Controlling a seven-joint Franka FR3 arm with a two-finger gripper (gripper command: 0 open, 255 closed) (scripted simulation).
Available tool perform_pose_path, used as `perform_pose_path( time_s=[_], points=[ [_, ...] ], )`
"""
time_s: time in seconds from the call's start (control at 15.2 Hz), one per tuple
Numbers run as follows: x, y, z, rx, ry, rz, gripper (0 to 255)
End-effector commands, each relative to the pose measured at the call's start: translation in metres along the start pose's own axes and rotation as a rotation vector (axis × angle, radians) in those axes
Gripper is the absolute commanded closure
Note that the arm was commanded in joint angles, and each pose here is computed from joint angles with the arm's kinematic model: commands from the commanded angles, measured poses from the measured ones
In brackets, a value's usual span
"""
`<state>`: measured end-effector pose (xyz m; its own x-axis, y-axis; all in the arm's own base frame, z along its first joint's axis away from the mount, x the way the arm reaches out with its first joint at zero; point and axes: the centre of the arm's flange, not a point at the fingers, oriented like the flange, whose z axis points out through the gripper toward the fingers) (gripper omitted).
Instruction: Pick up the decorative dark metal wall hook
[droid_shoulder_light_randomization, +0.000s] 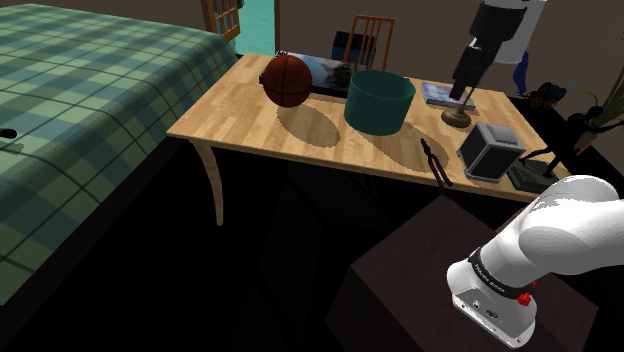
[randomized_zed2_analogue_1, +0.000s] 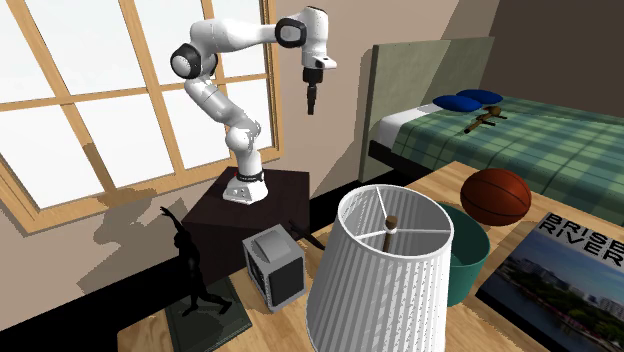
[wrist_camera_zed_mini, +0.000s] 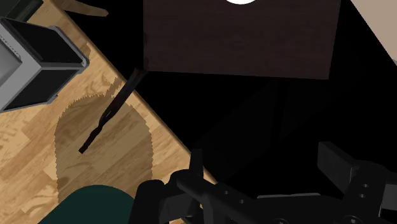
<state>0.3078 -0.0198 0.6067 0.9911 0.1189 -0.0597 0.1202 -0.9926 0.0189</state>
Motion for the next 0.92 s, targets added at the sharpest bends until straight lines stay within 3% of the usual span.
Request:
perform_pose_path(
  time_s=[0.0,0.86],
  points=[
    [0.0,0.0,0.0,0.0,0.0,0.0,0],
    [0.03,0.124,0.125,0.083,0.035,0.268,0]
  ],
)
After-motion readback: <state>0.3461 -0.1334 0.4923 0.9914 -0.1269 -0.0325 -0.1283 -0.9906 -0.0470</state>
